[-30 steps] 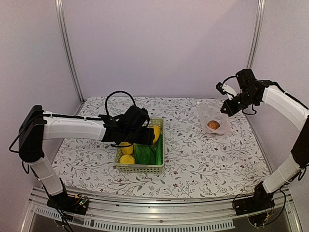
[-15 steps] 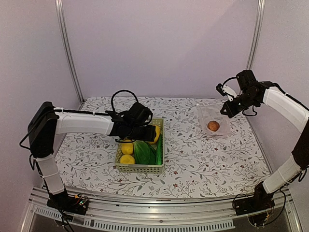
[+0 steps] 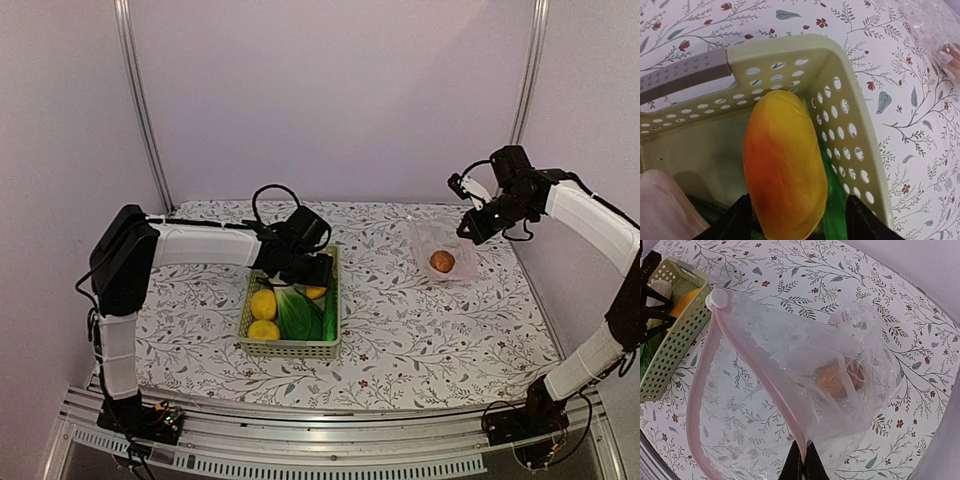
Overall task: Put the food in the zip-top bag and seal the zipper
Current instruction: Pick up the fake fruit from the bin.
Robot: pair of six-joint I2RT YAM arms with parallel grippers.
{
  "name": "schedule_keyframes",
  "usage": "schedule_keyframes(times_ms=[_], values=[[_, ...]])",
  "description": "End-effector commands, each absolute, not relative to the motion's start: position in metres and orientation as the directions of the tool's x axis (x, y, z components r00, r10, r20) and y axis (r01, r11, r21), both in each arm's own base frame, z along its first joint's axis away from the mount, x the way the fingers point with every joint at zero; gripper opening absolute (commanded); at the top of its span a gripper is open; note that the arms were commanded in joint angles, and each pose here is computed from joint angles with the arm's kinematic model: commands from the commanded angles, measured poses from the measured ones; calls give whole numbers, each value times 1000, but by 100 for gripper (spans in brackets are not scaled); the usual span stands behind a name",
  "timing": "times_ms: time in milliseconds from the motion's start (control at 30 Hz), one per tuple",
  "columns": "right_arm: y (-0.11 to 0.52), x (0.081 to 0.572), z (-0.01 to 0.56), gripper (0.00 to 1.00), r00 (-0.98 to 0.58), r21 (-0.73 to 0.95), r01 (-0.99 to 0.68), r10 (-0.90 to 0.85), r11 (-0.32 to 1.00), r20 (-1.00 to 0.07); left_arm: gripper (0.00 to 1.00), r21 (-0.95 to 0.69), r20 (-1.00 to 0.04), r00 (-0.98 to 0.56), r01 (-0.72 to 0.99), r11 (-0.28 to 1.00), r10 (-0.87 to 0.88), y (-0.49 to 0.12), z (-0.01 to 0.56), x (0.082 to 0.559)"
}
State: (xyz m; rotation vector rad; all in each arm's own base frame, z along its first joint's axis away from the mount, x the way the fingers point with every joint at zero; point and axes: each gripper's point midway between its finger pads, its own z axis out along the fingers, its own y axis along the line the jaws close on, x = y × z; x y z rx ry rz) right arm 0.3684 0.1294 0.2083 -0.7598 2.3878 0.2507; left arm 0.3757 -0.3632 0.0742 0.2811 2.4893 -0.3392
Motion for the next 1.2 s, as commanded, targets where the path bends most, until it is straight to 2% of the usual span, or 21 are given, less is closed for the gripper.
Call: schedule_keyframes(times_ms=[0, 400, 633, 800, 900, 1167], values=[[133, 361, 213, 0, -641, 7, -583, -455, 812, -618, 63, -155, -555, -820, 270, 950, 142, -360, 63, 381], [136, 361, 208, 0, -649, 22, -586, -453, 810, -611, 60, -135, -534, -832, 258, 957, 149, -352, 46, 392], [135, 359, 211, 0, -644, 15, -586, -455, 810, -615, 58, -180, -531, -836, 271, 945, 139, -362, 43, 399], [136, 357, 212, 0, -644, 15, -586, -454, 810, -615, 45, -194, -521, -843, 271, 943, 135, -364, 42, 398], [134, 357, 214, 0, -642, 9, -583, -454, 812, -617, 37, -199, -535, -836, 265, 944, 122, -360, 58, 396], [133, 355, 217, 0, -633, -3, -584, -458, 812, -625, 36, -270, -634, -771, 300, 915, 65, -349, 136, 377]])
